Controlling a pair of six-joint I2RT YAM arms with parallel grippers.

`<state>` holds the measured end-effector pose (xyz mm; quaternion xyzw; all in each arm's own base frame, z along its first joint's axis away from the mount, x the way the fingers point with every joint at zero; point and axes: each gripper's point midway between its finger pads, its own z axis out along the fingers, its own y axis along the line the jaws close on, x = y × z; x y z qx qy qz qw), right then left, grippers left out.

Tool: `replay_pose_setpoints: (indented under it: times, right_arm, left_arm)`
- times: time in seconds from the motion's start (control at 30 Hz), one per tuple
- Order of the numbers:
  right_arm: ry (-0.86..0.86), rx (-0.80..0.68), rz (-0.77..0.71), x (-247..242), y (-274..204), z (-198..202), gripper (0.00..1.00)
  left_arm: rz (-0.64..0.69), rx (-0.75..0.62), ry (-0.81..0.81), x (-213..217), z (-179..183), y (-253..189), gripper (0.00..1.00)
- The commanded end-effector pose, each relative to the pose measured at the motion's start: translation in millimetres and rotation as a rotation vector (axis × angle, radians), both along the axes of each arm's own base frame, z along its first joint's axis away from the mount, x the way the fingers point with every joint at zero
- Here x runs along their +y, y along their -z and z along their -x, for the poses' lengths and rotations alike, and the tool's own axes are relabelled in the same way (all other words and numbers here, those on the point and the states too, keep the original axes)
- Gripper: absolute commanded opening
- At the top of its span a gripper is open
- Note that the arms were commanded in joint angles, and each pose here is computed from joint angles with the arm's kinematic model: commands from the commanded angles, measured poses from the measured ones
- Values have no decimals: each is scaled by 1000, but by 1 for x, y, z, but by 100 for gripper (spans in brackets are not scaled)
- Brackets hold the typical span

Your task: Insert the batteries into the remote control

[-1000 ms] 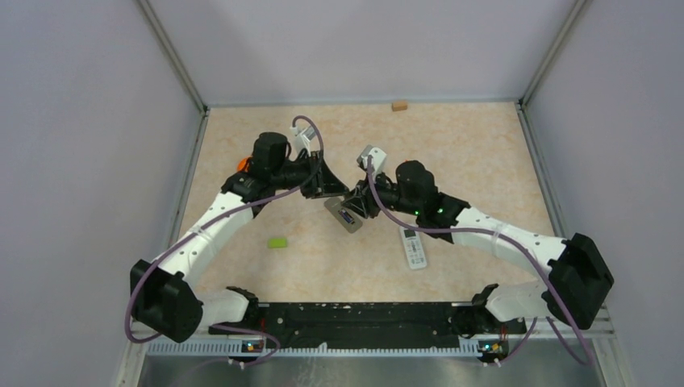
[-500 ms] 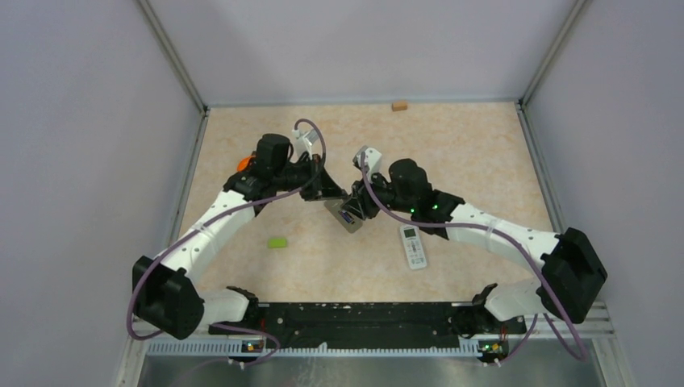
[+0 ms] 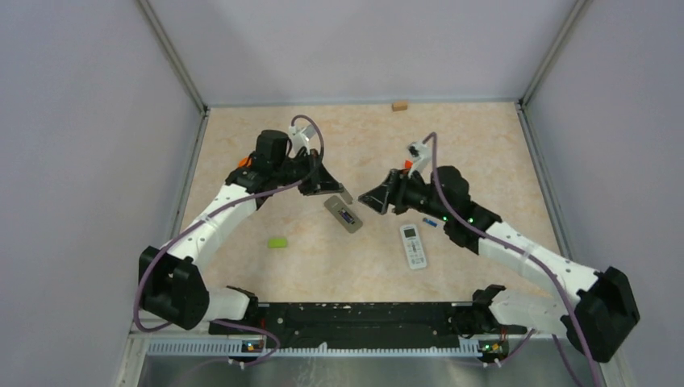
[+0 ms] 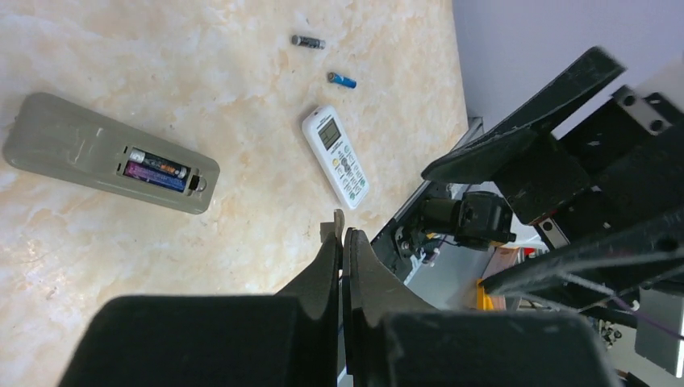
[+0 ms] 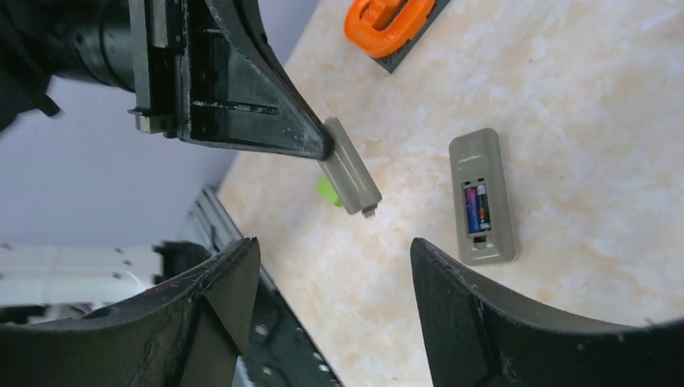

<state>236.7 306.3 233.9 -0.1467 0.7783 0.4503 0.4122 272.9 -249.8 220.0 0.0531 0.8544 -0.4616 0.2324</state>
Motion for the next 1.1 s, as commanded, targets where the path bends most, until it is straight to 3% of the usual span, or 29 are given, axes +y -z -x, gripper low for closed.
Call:
replay_pose_setpoints:
  times: [0.0,0.13,0.4,0.67,0.93,1.07]
  right_arm:
    - [157,203,-409,-17,-36,6,69]
    - [207,270,-569,-20,-46,1,69]
    - [135,340,-699,1,-53,-6,69]
    - [179,311,-733,-8,-56,-10,64]
    - [168,307,-708,-3,-53,-13,64]
    - [77,255,-782,4,-75,-7,52]
  left_arm:
    - [131,-72,12,-6,-9,-31,0]
    - [238,-22,11,-12,-2,-40,0]
    - [431,24,6,-19,3,-63,0]
    - [358,-59,-35,-7,2,-78,0]
    - [393,-61,-24,-8,2,-90,0]
    - [405,-44,-22,-9,3,-91,0]
